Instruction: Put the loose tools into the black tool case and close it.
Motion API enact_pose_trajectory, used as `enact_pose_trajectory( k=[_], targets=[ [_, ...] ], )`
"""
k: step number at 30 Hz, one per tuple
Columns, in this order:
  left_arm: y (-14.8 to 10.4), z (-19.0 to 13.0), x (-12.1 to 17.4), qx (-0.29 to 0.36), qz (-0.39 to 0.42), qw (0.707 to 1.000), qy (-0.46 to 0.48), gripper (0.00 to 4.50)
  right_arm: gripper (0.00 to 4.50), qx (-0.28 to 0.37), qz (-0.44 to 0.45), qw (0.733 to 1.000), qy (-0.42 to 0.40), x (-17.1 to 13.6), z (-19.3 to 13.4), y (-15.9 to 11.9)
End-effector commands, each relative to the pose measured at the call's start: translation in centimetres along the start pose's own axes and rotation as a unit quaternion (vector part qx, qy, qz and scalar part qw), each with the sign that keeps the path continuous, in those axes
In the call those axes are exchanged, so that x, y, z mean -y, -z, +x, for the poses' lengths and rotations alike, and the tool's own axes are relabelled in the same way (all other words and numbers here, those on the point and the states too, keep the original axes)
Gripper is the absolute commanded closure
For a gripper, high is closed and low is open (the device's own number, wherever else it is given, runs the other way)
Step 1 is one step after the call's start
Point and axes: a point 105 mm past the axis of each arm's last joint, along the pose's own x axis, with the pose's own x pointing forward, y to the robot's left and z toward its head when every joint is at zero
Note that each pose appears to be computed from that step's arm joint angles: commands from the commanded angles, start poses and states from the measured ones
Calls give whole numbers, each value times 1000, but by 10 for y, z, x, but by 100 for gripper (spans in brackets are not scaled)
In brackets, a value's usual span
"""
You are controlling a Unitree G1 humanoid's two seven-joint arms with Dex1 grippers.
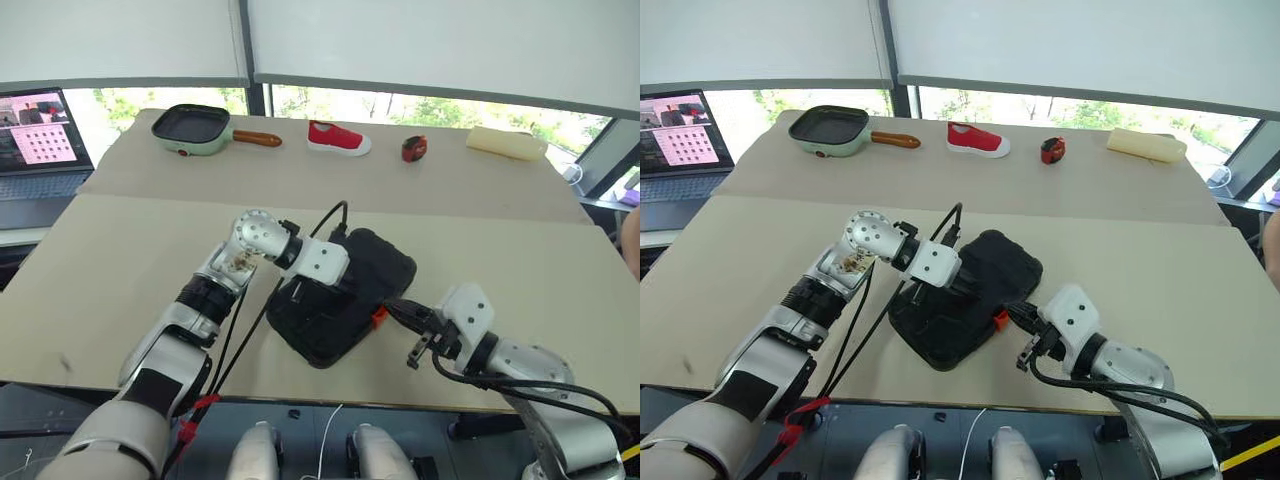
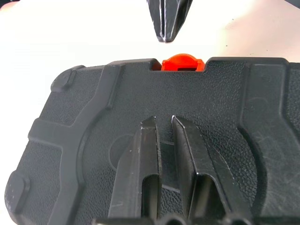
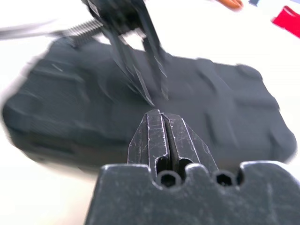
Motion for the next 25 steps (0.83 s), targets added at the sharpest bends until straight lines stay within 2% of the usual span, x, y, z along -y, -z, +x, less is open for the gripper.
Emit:
enact_pose_trajectory(
  k=[1,2,4,7,11,12,14,18,21,25],
  targets=[
    [25,10,23,-39,-48,997,40,389,444,-12,-23,1000,-3,5,-5,-2],
    [26,3,23,-32,-71,997,29,389,444,-17,-19,1000,-6,9,-10,-3],
    [27,-11,19,-16,-119,993,0,339,450,-22,-9,1000,-17,16,-18,-8],
    [27,-40,21,3,-176,984,-25,256,373,-26,3,998,-59,20,-31,-18],
    [23,-95,37,25,-262,962,-67,114,230,-64,-2,989,-135,25,-55,-26],
    [19,-112,43,33,-287,954,-77,64,182,-79,5,985,-152,27,-62,-26],
    [11,-146,56,40,-332,937,-97,3,119,-103,25,978,-178,34,-77,-26],
    [-8,-183,77,28,-375,916,-136,0,7,-121,46,974,-185,53,-96,-25],
    [-16,-194,88,30,-395,905,-156,0,7,-120,57,974,-185,62,-102,-25],
    [-14,-197,109,26,-416,892,-176,0,7,-111,68,976,-172,74,-101,-24]
  ],
)
